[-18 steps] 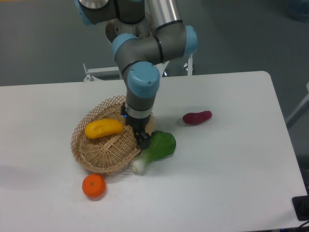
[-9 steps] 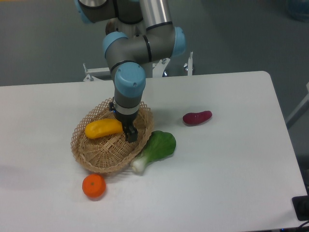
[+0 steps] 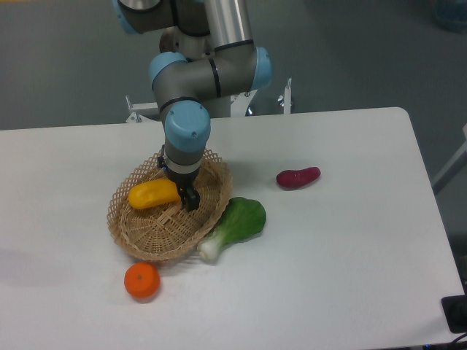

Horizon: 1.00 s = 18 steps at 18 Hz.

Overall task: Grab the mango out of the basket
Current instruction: 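Lower the gripper onto the yellow mango and close on it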

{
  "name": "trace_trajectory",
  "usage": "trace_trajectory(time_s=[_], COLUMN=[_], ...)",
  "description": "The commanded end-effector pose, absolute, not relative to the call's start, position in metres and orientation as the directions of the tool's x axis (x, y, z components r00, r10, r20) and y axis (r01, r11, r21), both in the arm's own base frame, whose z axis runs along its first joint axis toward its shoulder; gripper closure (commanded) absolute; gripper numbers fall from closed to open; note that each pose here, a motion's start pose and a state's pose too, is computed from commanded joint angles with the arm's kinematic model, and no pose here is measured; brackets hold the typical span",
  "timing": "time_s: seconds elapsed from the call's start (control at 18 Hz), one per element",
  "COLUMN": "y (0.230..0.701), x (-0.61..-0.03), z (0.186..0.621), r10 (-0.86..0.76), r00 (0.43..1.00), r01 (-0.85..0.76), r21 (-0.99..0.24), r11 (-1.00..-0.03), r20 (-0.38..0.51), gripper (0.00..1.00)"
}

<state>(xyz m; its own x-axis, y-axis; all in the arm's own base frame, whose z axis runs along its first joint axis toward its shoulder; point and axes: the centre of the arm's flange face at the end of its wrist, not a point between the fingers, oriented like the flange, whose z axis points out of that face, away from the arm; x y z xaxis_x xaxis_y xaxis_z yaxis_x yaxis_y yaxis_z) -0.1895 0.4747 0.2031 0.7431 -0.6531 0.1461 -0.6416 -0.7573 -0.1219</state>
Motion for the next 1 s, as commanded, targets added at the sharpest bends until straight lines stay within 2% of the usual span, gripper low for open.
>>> trace_trajectory(time_s=[0.17, 0.78, 1.0], y=[0.478, 0.487, 0.491], x=[-0.183, -0.182, -0.187], z=[0.197, 0.206, 0.217], r10=[-0.645, -0.625, -0.626], r00=[0.748, 0.768, 0.771], r01=[-0.634, -0.614, -0.615], r21=[-0.117, -0.115, -0.119], r11=[-0.764, -0.781, -0.779], r20=[0.158, 0.137, 0.115], gripper=[0.01, 0.61, 0.66])
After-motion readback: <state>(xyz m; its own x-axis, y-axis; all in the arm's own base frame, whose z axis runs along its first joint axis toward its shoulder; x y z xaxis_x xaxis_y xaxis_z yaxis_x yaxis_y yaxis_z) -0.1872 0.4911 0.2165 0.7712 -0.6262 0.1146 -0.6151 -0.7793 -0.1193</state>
